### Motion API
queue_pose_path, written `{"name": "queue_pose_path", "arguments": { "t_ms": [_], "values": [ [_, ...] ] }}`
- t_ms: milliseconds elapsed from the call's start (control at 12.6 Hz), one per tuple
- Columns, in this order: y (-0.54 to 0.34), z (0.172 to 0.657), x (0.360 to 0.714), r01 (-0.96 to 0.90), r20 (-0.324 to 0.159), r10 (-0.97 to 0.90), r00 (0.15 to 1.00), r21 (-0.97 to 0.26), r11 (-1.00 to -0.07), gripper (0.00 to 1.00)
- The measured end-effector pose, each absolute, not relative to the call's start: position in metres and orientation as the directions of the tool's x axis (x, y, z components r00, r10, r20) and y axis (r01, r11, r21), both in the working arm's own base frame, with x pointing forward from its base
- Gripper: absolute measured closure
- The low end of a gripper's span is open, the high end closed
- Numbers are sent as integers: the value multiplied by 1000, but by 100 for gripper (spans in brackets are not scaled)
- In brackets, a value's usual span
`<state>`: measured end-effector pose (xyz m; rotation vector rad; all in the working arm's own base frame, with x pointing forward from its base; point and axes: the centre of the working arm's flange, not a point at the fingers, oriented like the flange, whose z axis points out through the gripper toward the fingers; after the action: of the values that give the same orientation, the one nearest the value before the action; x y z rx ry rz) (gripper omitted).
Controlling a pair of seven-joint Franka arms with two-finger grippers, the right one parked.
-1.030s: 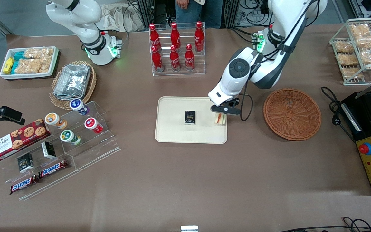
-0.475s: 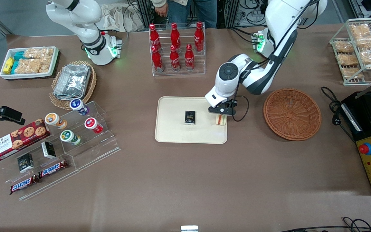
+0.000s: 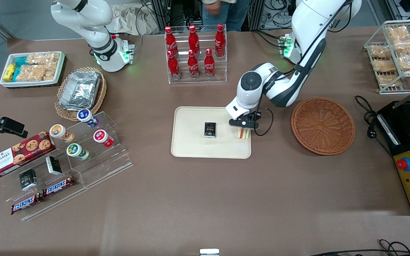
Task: Place sandwich from basket to tray
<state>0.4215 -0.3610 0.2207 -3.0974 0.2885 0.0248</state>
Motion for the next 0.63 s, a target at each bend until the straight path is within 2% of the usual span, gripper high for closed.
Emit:
{"name": "queue_pose_path", "arguments": {
  "t_ms": [158,317,475,634],
  "values": [
    [-364,231,436,-126,-6,-126,992,-31,-992,44],
    [-368,264,458,-64,-37,-60,997,-105,-992,22],
    [-377,319,481,-34,-61,-24,998,-170,-985,1],
    [-387,367,497,-1,-29,4,1000,-151,-989,0]
  ]
}}
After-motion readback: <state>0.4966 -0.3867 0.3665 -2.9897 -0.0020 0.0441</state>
